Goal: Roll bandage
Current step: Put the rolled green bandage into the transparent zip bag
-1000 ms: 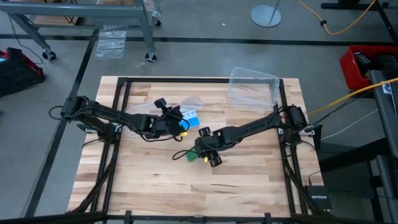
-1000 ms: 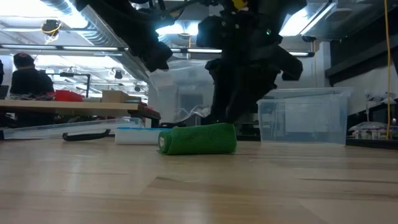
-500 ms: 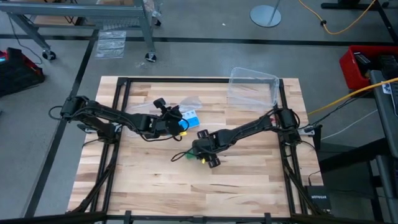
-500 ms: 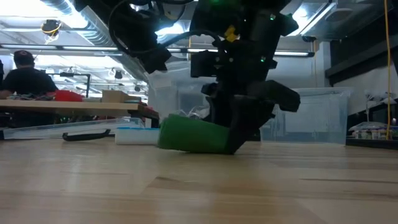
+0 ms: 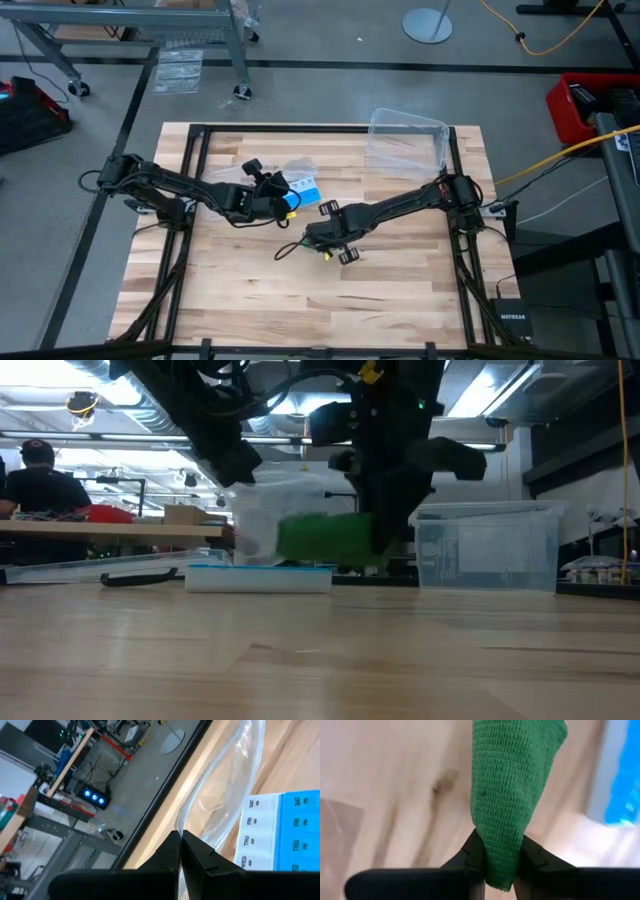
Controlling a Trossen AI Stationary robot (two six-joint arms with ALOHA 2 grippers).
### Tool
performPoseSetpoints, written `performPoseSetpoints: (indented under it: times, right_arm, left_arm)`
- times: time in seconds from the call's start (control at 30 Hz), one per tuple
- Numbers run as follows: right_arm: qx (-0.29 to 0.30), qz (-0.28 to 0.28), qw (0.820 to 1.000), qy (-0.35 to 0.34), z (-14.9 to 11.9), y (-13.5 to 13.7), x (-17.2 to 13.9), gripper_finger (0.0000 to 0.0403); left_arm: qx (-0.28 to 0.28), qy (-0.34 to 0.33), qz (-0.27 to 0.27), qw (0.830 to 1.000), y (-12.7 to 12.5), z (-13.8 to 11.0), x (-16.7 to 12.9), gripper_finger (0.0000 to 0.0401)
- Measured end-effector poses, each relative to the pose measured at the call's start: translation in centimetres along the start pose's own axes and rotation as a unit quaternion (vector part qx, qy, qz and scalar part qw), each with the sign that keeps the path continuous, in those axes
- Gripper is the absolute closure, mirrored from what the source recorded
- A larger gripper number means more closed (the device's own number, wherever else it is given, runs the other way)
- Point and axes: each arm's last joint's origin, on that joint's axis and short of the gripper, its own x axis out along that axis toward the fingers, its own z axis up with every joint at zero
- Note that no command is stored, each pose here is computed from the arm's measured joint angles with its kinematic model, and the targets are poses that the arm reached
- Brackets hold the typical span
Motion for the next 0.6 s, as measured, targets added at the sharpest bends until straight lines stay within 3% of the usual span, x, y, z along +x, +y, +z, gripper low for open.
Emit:
performPoseSetpoints:
  times: [0.33, 0.6]
  right_arm:
    - [-0.002, -0.099, 0.992, 0.076, -0.6, -1.0, -2.2, 0.0343]
    - [0.006, -0.201, 0.976, 0.082, -0.2, -2.4, -3.3, 0.0345]
  left_arm:
    - [-0.039, 0.024, 0.005, 0.999, 0.1, -0.9, -0.1, 0.0401]
    - [-0.031, 0.009, -0.015, 0.999, -0.7, -1.0, -1.4, 0.0401]
